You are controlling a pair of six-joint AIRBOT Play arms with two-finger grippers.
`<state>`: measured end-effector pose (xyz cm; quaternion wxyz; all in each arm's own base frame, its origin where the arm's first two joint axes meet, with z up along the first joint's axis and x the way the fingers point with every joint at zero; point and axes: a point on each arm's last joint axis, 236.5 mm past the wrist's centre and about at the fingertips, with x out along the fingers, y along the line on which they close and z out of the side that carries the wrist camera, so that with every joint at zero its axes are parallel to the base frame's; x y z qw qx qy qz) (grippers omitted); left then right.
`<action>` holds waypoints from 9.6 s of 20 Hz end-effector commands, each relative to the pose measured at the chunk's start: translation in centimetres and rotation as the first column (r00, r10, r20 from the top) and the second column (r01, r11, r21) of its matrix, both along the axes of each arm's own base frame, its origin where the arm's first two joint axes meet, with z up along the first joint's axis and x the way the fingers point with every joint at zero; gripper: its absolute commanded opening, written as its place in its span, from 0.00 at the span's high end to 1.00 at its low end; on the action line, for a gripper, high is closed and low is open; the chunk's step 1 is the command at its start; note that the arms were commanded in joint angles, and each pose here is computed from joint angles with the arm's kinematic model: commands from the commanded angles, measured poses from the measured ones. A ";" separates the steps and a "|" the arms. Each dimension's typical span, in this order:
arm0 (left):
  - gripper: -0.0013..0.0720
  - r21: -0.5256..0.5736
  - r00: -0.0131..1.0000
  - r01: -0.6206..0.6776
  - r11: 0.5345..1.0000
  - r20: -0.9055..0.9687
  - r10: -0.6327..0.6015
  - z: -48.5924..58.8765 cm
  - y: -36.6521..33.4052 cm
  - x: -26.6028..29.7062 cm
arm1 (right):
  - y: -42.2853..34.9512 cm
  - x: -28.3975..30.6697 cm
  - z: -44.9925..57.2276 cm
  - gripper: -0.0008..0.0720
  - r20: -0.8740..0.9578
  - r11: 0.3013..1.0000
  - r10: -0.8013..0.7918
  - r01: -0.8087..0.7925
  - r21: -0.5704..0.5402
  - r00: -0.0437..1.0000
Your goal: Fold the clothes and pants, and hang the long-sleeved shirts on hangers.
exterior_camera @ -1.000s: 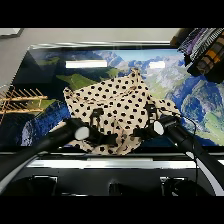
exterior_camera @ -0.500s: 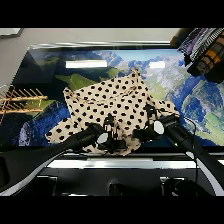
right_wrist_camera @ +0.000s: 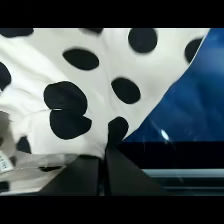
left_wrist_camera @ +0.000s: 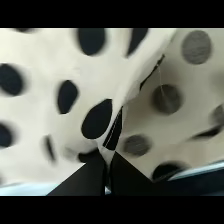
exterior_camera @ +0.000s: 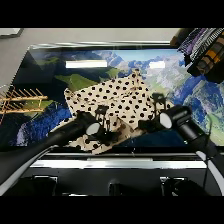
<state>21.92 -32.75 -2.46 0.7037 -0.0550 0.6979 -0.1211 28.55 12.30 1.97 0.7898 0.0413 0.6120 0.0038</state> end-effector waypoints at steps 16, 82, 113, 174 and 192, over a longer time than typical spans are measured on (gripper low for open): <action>0.95 -0.415 0.997 0.016 0.910 -0.059 -0.045 11.5 -8.8 -10.5 | -4.7 3.2 19.9 0.94 0.353 0.990 0.056 -0.008 -0.137 0.934; 0.16 -0.181 0.934 0.252 0.951 0.301 -0.190 1.3 3.5 13.2 | 5.5 -8.6 -5.3 0.23 -0.287 0.697 -0.626 0.685 0.210 0.725; 0.15 0.052 0.504 0.681 0.730 0.690 -0.519 4.6 -2.5 15.5 | 1.2 -14.1 -2.0 0.94 -0.289 0.779 -0.571 0.618 0.106 0.769; 0.95 0.052 0.162 0.576 0.816 0.971 -0.176 23.7 -7.6 25.8 | 2.3 7.2 12.6 0.94 0.104 0.849 -0.312 0.228 0.476 0.944; 0.95 -0.180 0.155 0.306 0.935 0.978 0.138 45.9 14.8 15.6 | 7.1 5.8 40.2 0.94 0.727 0.812 -0.006 -0.421 0.404 0.687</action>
